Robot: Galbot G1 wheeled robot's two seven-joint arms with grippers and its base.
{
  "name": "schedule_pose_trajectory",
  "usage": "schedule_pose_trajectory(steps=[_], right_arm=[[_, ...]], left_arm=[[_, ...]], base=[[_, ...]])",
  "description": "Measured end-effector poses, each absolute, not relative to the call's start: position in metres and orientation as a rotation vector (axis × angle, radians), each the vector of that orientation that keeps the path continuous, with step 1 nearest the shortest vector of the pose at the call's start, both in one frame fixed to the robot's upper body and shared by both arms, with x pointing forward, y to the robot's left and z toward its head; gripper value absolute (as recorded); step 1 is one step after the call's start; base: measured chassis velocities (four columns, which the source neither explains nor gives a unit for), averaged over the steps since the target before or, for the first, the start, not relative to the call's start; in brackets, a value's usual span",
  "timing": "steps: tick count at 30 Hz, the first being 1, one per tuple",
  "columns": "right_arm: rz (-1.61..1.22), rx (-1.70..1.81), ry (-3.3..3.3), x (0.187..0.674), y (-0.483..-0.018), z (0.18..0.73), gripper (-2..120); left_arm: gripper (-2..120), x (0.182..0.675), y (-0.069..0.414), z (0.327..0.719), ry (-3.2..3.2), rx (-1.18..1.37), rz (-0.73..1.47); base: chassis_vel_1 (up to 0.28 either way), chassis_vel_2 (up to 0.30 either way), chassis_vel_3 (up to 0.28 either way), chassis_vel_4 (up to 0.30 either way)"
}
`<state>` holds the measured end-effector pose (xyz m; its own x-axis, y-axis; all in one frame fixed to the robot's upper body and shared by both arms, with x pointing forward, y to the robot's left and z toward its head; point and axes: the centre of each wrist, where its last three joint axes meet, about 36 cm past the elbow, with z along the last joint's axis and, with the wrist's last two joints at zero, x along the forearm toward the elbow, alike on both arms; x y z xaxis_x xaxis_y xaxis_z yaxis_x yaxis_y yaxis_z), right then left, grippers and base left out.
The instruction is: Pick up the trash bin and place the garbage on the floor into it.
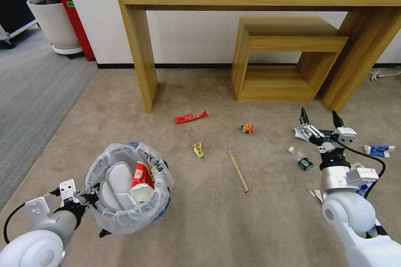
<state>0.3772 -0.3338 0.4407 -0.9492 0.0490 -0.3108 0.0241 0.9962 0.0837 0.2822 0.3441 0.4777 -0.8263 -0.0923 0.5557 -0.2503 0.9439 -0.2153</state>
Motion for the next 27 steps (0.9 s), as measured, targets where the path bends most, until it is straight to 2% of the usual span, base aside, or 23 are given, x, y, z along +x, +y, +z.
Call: schedule_pose_trajectory(steps=[16,27], right_arm=[[0.114,0.037,2.807,0.381,-0.3315,0.4374,100],[0.117,0.019,2.795,0.3817,-0.3296,0.4365,100]], left_arm=[[1,0.2836,0.3451,0.476,-2.534,0.247,0.379],[1,0.2847,0.3467,0.4747,-2.53,0.249,0.375]], base=[[-0.113,0.108,0.115,-0.11],[-0.015,0.001,0.01,-0.008]])
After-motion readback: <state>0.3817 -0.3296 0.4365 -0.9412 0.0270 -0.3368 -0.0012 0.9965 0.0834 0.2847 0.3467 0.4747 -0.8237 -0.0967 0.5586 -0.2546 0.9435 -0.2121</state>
